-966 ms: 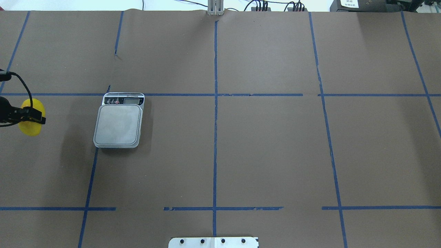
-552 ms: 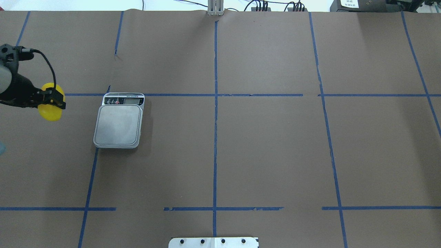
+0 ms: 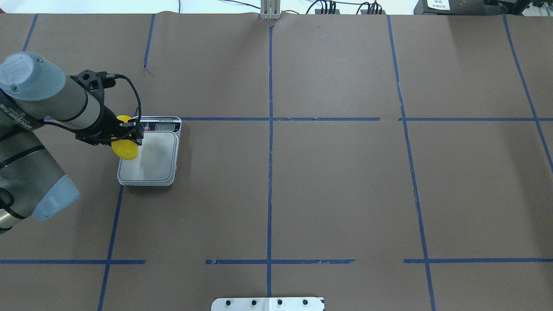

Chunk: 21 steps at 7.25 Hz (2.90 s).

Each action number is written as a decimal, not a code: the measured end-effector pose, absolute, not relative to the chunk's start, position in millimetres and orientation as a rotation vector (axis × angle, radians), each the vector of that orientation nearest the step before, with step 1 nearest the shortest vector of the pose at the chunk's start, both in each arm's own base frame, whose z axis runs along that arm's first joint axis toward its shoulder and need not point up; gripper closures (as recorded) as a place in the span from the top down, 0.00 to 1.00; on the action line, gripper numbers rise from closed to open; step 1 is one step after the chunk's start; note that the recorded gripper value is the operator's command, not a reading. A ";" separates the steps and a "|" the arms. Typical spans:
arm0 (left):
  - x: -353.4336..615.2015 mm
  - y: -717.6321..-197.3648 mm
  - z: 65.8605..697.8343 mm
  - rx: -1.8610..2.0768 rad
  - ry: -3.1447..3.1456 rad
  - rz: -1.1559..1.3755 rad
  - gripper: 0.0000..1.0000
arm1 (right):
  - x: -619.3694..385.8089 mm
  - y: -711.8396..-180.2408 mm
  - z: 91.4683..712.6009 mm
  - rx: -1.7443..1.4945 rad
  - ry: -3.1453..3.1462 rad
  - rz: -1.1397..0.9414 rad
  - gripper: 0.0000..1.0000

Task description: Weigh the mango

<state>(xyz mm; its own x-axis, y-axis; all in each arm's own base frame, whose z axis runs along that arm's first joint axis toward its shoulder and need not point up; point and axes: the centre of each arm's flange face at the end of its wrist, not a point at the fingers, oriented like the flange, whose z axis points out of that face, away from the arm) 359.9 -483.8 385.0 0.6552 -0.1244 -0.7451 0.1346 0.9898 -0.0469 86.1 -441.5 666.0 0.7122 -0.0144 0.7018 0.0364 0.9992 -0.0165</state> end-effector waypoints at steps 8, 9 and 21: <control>298.5 -509.2 355.5 0.116 0.851 -0.145 1.00 | 86.1 -441.4 666.1 -0.031 -0.778 -0.028 1.00; 247.3 -523.6 354.5 0.175 0.811 -0.118 1.00 | 86.1 -441.4 666.1 -0.031 -0.778 -0.028 1.00; -107.9 -450.4 674.4 0.080 0.780 0.001 1.00 | 86.1 -441.3 666.2 -0.031 -0.778 -0.028 1.00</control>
<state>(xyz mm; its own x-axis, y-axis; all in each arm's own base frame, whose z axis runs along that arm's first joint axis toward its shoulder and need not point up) -107.9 -450.4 674.4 0.7109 0.0303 -0.7026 0.0288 0.9970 0.0722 86.1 -441.3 666.2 0.7122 -0.0133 0.7019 0.0364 0.9992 -0.0180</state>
